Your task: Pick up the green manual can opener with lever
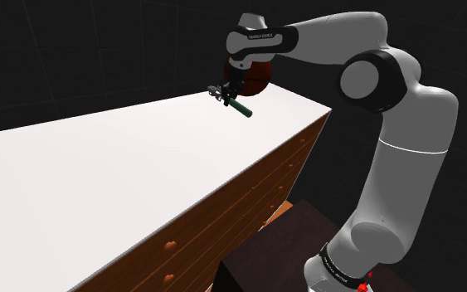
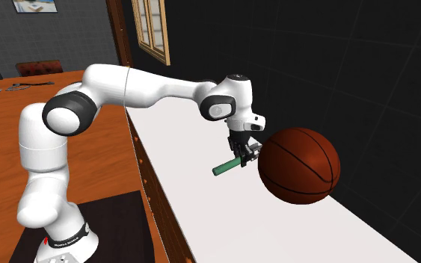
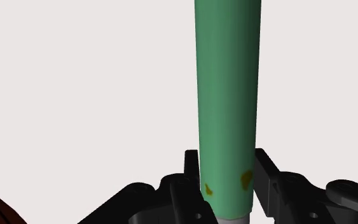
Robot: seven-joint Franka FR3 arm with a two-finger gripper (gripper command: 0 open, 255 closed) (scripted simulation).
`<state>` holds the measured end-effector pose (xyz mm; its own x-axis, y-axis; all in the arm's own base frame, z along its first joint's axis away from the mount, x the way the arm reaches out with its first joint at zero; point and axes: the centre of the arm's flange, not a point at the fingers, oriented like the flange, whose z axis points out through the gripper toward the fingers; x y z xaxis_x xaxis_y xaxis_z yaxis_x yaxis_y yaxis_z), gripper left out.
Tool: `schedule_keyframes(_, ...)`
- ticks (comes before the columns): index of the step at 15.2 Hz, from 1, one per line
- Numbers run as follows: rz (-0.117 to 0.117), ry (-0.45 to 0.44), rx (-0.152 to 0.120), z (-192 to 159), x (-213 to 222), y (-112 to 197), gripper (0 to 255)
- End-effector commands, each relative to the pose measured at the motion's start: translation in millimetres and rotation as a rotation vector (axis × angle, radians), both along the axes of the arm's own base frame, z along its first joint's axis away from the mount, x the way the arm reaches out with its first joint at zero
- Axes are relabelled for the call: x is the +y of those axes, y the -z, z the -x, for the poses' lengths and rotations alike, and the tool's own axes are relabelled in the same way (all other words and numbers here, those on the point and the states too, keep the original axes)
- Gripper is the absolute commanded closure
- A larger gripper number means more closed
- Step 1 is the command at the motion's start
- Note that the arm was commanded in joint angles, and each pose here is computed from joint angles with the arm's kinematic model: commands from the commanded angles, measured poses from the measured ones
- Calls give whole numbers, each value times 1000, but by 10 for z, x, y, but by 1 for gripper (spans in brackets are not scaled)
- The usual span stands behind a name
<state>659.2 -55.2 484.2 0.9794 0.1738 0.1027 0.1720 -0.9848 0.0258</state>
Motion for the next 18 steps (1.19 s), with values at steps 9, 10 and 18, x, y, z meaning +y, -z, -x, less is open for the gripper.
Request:
schedule_keyframes(9,0,0,0,1,-3,-47,255)
schedule_keyframes(10,0,0,0,1,-3,-100,255)
schedule_keyframes(18,0,0,0,1,-3,-522,255)
